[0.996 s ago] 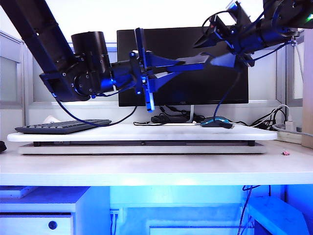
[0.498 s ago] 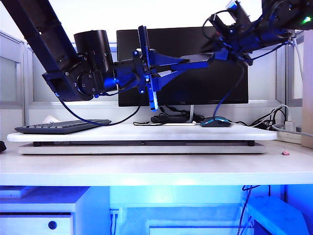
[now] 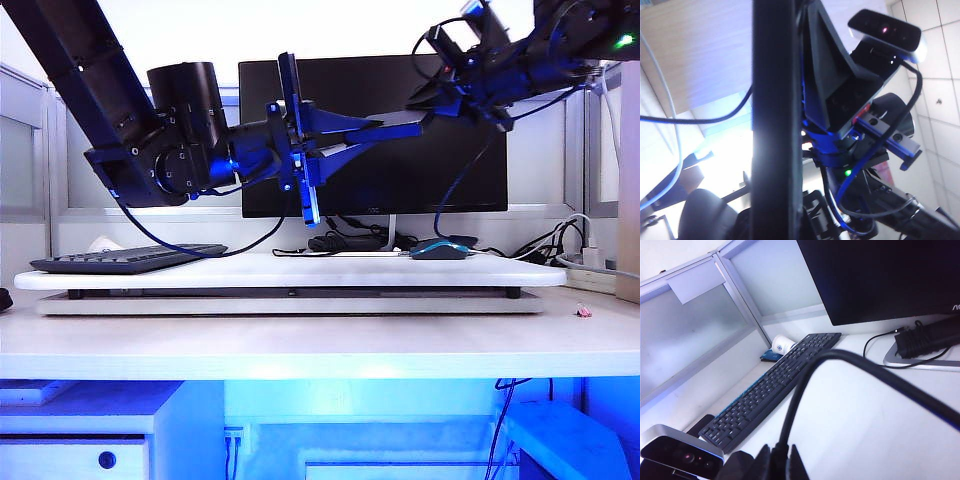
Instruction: Unplug the data cable of the portable hard drive.
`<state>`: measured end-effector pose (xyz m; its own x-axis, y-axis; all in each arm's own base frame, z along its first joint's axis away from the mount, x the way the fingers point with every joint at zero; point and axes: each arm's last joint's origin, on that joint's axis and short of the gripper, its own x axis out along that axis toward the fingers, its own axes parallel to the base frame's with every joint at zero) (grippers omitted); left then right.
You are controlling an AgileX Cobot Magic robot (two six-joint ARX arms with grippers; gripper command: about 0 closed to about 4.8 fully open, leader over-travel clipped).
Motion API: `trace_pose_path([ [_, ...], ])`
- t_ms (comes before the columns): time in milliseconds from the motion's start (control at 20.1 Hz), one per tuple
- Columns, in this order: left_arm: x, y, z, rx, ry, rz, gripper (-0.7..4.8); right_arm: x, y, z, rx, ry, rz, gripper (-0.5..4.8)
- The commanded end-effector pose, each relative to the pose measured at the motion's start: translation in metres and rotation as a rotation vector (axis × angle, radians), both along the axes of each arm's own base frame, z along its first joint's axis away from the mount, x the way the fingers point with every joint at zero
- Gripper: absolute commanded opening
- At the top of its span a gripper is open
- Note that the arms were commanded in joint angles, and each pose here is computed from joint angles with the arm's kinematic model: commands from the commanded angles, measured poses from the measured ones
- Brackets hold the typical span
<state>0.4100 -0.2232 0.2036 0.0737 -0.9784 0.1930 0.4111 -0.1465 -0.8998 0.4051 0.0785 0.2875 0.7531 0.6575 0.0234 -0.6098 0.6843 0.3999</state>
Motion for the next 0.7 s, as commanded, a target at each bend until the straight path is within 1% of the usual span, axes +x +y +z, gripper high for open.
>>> trace_pose_path([
  [50, -0.006, -0.007, 0.000, 0.054, 0.035, -0.131, -0.05, 0.017, 0.000, 0.008, 0.000, -0.046, -0.060, -0.09],
  [149, -0.006, -0.007, -0.003, 0.077, 0.062, -0.160, -0.05, 0.029, -0.002, 0.011, -0.003, -0.044, -0.085, -0.09],
  [349, -0.005, -0.005, -0.006, 0.084, 0.081, -0.141, -0.05, 0.043, -0.016, 0.014, -0.006, -0.030, -0.120, -0.09],
  [498, 0.003, -0.001, -0.014, 0.102, 0.119, -0.018, -0.05, 0.047, -0.023, 0.006, -0.015, -0.005, -0.140, -0.08],
  [548, 0.007, 0.002, -0.018, 0.116, 0.138, 0.042, -0.05, 0.050, -0.024, 0.001, -0.029, -0.003, -0.155, -0.08],
  [598, 0.013, 0.009, -0.023, 0.137, 0.168, 0.130, -0.05, 0.053, -0.026, -0.006, -0.032, 0.012, -0.168, -0.08],
  [648, 0.020, 0.021, -0.028, 0.158, 0.202, 0.216, -0.05, 0.058, -0.027, -0.017, -0.037, 0.036, -0.172, -0.08],
  [698, 0.026, 0.032, -0.031, 0.165, 0.220, 0.253, -0.05, 0.061, -0.029, -0.024, -0.039, 0.053, -0.174, -0.08],
])
